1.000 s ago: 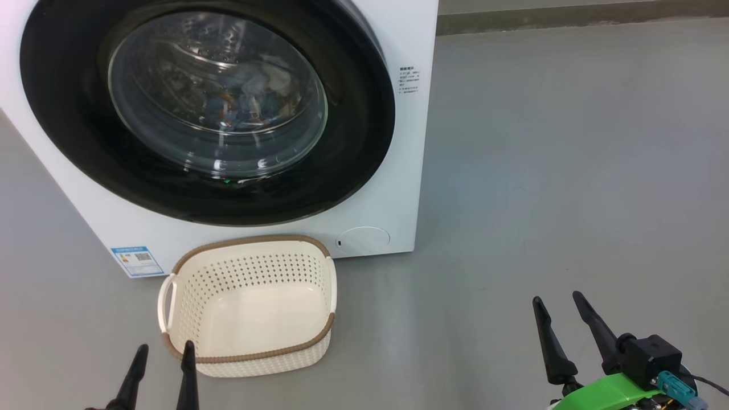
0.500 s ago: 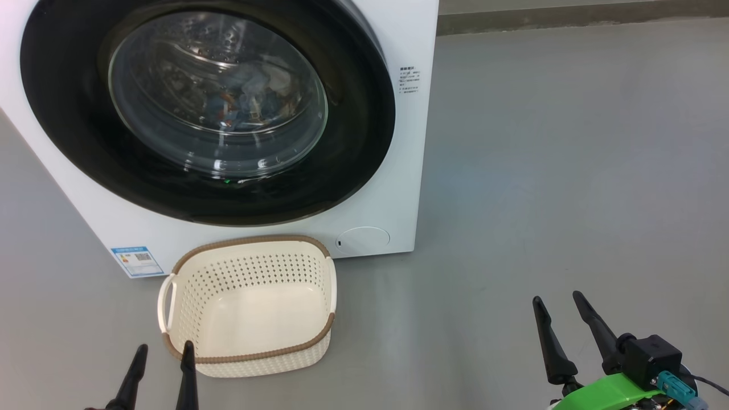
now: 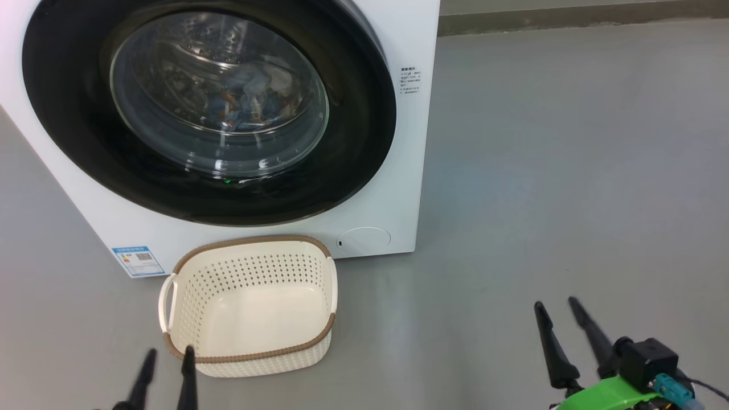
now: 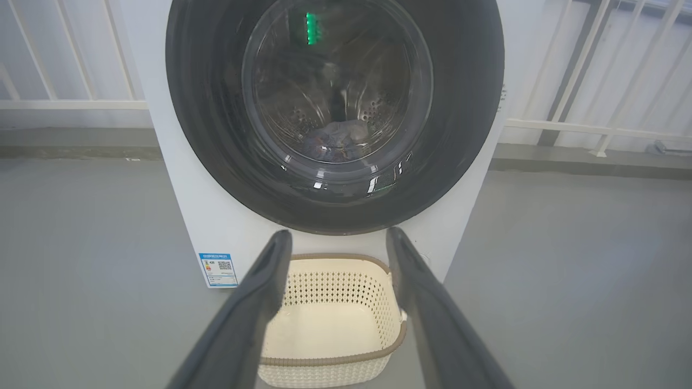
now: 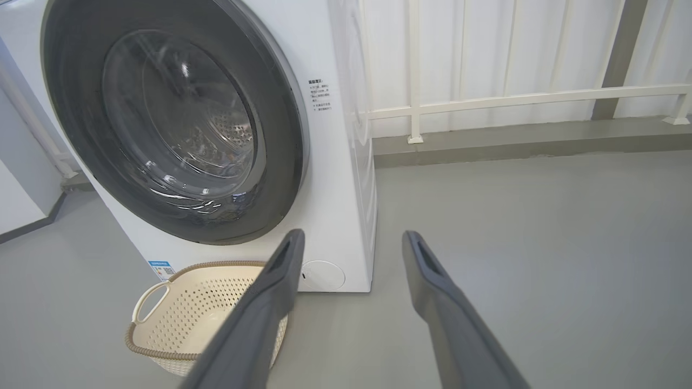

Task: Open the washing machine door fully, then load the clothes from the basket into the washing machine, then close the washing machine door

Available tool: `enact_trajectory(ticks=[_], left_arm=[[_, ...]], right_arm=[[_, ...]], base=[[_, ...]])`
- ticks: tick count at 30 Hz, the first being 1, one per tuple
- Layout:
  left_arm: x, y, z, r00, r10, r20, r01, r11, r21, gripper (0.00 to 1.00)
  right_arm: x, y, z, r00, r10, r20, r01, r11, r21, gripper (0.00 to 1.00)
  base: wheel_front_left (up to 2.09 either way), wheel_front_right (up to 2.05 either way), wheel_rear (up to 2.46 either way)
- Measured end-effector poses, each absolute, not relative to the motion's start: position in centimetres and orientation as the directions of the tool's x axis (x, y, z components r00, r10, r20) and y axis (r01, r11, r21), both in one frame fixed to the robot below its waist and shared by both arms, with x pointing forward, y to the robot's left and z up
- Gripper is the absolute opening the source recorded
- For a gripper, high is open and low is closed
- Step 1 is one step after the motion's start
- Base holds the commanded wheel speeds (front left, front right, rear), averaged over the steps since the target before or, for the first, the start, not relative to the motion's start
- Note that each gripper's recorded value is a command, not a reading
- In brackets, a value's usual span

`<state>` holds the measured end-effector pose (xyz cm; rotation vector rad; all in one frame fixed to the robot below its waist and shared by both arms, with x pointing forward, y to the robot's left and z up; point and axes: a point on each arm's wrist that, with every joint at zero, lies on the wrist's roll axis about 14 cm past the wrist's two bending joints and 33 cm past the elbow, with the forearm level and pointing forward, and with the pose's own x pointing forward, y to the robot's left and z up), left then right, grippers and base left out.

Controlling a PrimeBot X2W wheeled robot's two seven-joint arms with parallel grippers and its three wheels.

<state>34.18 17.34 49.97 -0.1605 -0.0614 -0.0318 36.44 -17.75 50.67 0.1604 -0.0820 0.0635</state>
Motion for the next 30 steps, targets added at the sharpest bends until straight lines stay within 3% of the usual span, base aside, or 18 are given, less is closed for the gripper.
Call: enact_trajectory(ticks=[6,30], left_arm=[[33.9,17.1,48.3,1.000,-0.020,0.007,0.021,0.979,-0.203,0.00],[33.8,17.8,47.0,0.997,0.019,-0.069,-0.047,0.897,-0.440,0.00]], right_arm=[[35.7,-17.9,48.5,0.999,0.049,0.014,-0.051,0.982,0.184,0.00],[35.8,-18.7,47.9,1.000,-0.005,-0.027,0.016,0.901,0.433,0.00]], base=[[0.00,0.00,0.00],[0.00,0.00,0.00]])
